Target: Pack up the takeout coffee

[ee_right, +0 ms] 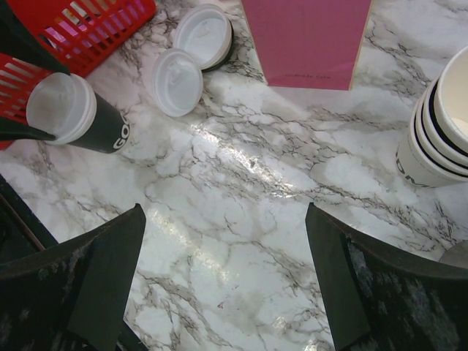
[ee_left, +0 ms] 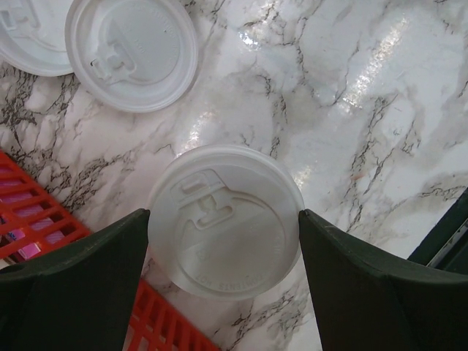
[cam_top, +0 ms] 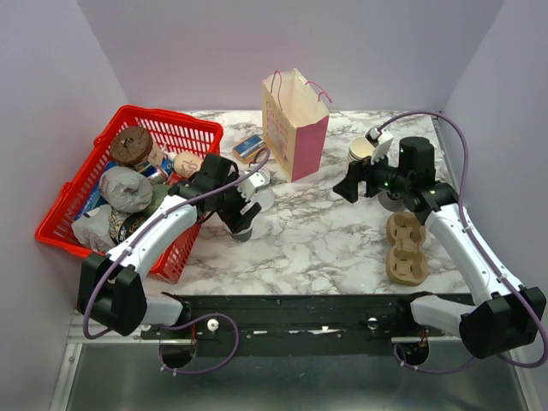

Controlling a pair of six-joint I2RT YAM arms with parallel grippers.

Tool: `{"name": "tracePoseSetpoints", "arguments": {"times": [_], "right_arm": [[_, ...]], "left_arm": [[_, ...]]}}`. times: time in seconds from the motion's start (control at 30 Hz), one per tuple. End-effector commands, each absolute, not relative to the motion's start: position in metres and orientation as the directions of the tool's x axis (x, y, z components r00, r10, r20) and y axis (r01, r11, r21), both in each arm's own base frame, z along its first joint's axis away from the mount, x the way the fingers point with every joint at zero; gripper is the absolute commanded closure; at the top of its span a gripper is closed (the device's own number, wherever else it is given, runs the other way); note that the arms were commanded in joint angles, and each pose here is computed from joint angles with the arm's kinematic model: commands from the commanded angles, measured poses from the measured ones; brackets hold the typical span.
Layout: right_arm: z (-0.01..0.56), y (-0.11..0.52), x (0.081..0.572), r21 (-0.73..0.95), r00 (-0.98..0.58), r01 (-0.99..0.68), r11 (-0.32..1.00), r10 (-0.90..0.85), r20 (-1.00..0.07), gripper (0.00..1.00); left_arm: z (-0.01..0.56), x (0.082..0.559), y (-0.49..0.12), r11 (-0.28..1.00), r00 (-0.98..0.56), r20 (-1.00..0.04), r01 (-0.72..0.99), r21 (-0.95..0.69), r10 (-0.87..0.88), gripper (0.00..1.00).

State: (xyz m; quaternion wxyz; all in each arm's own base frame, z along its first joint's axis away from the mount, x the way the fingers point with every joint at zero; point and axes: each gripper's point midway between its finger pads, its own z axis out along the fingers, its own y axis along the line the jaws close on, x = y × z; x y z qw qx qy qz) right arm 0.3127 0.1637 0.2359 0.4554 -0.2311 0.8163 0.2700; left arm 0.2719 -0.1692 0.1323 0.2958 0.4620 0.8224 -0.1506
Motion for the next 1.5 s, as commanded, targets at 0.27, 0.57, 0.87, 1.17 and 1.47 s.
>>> {"name": "tracePoseSetpoints", "arguments": {"times": [0.27, 0.57, 0.87, 1.17, 1.47], "right_arm": [[0.246, 0.165, 0.316, 0.226, -0.462, -0.634, 0.74, -0.128, -0.878, 0.0], [0.252, 0.145, 0.309, 0.052, -0.378, -0.66, 0.749, -0.272, -0.885, 0.0], [0.209, 0.062, 0.267, -0.206, -0.533, -0.568, 0.797, -0.546, -0.647, 0.03], [0.137, -0.002, 0.202, -0.161, -0.806, -0.465, 0.87, -0.492, -0.328, 0.21], [0.135, -0.018, 0.214, -0.015, -0.908, -0.293, 0.956, -0.283, -0.308, 0.32]], "left_arm": [[0.123, 0.283, -0.133, 0.6, -0.475, -0.549, 0.798, 0.062, 0.688, 0.08], [0.192, 0.301, -0.164, 0.581, -0.375, -0.716, 0.812, 0.053, 0.589, 0.01], [0.272, 0.302, -0.203, 0.481, -0.199, -0.867, 0.875, 0.053, 0.457, 0.01], [0.318, 0.299, -0.244, 0.48, -0.108, -0.947, 0.876, 0.053, 0.302, 0.01], [0.305, 0.314, -0.238, 0.497, -0.101, -0.916, 0.86, 0.116, 0.389, 0.01]]}}
